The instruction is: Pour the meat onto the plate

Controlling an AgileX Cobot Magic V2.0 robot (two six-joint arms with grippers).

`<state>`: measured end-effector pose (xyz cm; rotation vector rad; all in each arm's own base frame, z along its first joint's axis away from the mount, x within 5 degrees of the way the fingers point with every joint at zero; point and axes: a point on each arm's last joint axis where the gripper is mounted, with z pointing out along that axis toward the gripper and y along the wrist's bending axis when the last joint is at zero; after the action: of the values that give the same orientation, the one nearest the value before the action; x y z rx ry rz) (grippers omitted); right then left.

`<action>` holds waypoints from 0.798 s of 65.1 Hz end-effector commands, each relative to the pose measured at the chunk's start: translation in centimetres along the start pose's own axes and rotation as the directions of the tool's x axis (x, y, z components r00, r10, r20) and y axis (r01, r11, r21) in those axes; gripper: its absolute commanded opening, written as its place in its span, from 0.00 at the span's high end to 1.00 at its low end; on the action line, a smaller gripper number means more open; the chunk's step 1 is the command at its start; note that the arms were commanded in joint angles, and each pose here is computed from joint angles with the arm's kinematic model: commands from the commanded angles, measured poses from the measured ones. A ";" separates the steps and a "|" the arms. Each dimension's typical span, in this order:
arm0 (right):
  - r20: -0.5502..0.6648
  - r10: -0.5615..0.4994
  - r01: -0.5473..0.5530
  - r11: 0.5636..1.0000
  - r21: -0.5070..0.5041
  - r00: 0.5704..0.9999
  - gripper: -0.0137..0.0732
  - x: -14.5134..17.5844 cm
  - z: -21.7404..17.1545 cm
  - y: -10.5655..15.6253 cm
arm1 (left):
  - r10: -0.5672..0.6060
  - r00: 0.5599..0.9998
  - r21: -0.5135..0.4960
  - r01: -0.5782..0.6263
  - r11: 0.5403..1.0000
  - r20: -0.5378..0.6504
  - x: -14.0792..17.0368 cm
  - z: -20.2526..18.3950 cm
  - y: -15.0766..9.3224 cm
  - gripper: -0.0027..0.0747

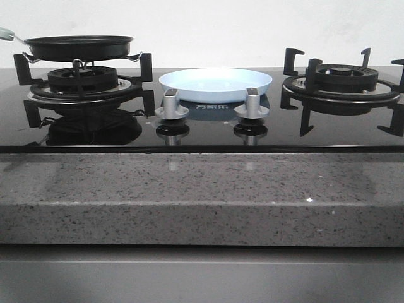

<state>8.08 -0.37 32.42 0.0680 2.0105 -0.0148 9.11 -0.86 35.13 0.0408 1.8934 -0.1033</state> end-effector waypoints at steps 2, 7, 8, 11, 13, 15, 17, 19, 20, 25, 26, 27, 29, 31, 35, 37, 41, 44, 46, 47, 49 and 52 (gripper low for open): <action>0.082 0.009 -0.005 0.999 -0.049 0.997 0.31 -1.6 -0.3 0.5 | -0.008 0.995 0.008 0.007 1.000 0.100 -1.5 -0.3 -0.1 0.39; 0.067 -0.042 0.049 0.994 -0.103 0.997 0.31 -1.8 0.1 1.0 | 0.013 0.994 0.050 -0.018 0.999 0.106 -1.6 -0.3 -0.5 0.40; 0.062 -0.048 0.054 0.992 -0.115 0.997 0.31 -1.9 0.2 1.2 | 0.028 0.994 0.061 -0.034 0.998 0.107 -1.6 -0.3 -0.7 0.40; 0.039 -0.083 0.088 0.983 -0.158 0.996 0.31 -2.2 0.6 1.7 | 0.080 0.990 0.113 -0.093 0.989 0.116 -1.6 -0.4 -1.2 0.40; 0.026 -0.100 0.104 0.978 -0.184 0.995 0.31 -2.5 0.9 2.1 | 0.104 0.987 0.141 -0.122 0.983 0.124 -1.6 -0.4 -1.5 0.40; 0.020 -0.118 0.119 0.971 -0.207 0.993 0.31 -2.9 1.0 2.5 | 0.139 0.982 0.166 -0.159 0.973 0.130 -1.6 -0.4 -1.8 0.40; 0.013 -0.133 0.132 0.963 -0.234 0.991 0.31 -3.3 1.3 2.9 | 0.162 0.977 0.188 -0.186 0.964 0.136 -1.5 -0.5 -2.0 0.40; 0.006 -0.148 0.144 0.955 -0.259 0.989 0.31 -3.9 1.6 3.4 | 0.184 0.973 0.211 -0.212 0.954 0.142 -1.5 -0.5 -2.3 0.40; 0.002 -0.156 0.150 0.950 -0.273 0.988 0.31 -4.3 1.9 3.7 | 0.195 0.970 0.224 -0.224 0.949 0.146 -1.5 -0.6 -2.4 0.40; -0.027 -0.185 0.167 0.936 -0.310 0.982 0.31 -5.8 3.1 4.9 | 0.224 0.962 0.264 -0.260 0.929 0.158 -1.4 -0.7 -2.9 0.40; -0.031 -0.190 0.171 0.933 -0.317 0.981 0.31 -6.1 3.3 5.2 | 0.225 0.961 0.274 -0.263 0.925 0.160 -1.4 -0.7 -3.0 0.40; -0.037 -0.194 0.172 0.931 -0.321 0.980 0.31 -6.6 3.6 5.4 | 0.226 0.961 0.279 -0.264 0.923 0.161 -1.4 -0.7 -3.0 0.40; -0.049 -0.202 0.175 0.928 -0.328 0.978 0.31 -7.3 4.2 5.9 | 0.228 0.960 0.291 -0.268 0.919 0.163 -1.4 -0.8 -3.2 0.40; -0.062 -0.204 0.173 0.928 -0.330 0.977 0.31 -7.9 4.8 6.3 | 0.229 0.959 0.298 -0.270 0.916 0.165 -1.4 -0.8 -3.2 0.40; -0.089 -0.211 0.170 0.928 -0.332 0.974 0.31 -9.2 6.0 6.9 | 0.227 0.960 0.307 -0.269 0.913 0.165 -1.4 -0.8 -3.3 0.40; -0.096 -0.213 0.171 0.928 -0.332 0.972 0.31 -10.2 6.7 7.3 | 0.222 0.961 0.311 -0.264 0.913 0.164 -1.4 -0.8 -3.3 0.40; -0.126 -0.220 0.168 0.927 -0.334 0.967 0.31 -11.6 8.2 8.1 | 0.211 0.964 0.319 -0.253 0.913 0.161 -1.3 -0.9 -3.4 0.40; -0.151 -0.227 0.165 0.927 -0.336 0.962 0.31 -12.5 9.4 8.7 | 0.203 0.966 0.324 -0.245 0.914 0.159 -1.3 -0.9 -3.4 0.40; -0.174 -0.229 0.160 0.927 -0.340 0.958 0.31 -12.8 10.2 9.1 | 0.196 0.968 0.329 -0.238 0.914 0.157 -1.3 -0.9 -3.5 0.40; -0.185 -0.230 0.157 0.927 -0.341 0.955 0.31 -13.2 10.7 9.4 | 0.194 0.969 0.331 -0.236 0.914 0.156 -1.3 -0.9 -3.5 0.40; -0.205 -0.234 0.154 0.926 -0.344 0.950 0.31 -13.7 11.6 9.8 | 0.192 0.969 0.332 -0.235 0.914 0.156 -1.3 -0.9 -3.5 0.40; -0.221 -0.236 0.151 0.926 -0.346 0.946 0.31 -14.6 12.6 10.3 | 0.190 0.969 0.333 -0.233 0.914 0.155 -1.3 -0.9 -3.5 0.40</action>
<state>24.32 8.09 38.32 -0.3632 2.3053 0.1890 8.26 -4.03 35.25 0.5076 1.8173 -0.2512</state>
